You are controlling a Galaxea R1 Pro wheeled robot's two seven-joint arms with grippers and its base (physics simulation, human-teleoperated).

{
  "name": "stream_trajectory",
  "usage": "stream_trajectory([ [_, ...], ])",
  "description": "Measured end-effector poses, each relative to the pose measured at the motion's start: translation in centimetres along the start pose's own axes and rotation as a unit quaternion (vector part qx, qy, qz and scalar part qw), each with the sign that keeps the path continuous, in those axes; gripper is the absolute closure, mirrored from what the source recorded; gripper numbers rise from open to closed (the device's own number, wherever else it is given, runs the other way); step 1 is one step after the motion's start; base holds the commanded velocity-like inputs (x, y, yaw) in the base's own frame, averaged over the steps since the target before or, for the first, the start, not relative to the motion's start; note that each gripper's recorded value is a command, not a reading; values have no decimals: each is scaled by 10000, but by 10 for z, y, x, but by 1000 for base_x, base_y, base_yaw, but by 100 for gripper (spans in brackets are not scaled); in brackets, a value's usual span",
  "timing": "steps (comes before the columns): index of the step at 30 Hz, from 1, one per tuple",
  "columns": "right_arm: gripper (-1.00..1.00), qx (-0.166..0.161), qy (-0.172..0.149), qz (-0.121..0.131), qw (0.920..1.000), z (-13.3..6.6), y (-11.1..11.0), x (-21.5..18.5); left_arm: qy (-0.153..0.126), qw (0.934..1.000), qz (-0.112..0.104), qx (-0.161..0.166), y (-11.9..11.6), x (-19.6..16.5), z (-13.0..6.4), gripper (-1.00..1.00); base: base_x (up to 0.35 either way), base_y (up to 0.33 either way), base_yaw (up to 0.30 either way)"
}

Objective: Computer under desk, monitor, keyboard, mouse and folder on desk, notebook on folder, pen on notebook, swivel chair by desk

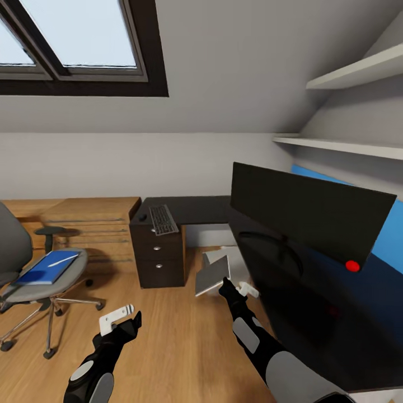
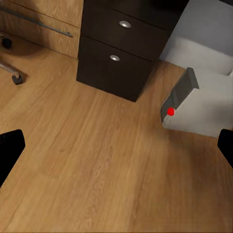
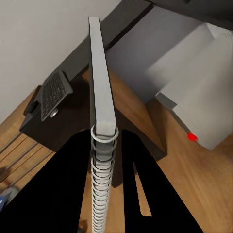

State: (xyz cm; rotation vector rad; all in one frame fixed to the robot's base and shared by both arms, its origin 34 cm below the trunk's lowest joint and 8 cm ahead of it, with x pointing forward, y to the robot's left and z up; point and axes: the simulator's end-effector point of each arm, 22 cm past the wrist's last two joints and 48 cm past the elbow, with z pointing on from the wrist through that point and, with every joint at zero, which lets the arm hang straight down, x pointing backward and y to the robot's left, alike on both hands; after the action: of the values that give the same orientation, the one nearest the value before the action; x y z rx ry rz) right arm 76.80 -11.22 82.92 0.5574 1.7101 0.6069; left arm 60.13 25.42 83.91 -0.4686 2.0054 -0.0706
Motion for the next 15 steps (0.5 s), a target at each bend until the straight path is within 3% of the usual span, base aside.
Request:
stream_trajectory([
  [15, 100, -28, -35, -2, 10000, -1, 4, -4, -41, 10000, -8, 17, -1, -4, -2, -100, 232, 270, -7],
])
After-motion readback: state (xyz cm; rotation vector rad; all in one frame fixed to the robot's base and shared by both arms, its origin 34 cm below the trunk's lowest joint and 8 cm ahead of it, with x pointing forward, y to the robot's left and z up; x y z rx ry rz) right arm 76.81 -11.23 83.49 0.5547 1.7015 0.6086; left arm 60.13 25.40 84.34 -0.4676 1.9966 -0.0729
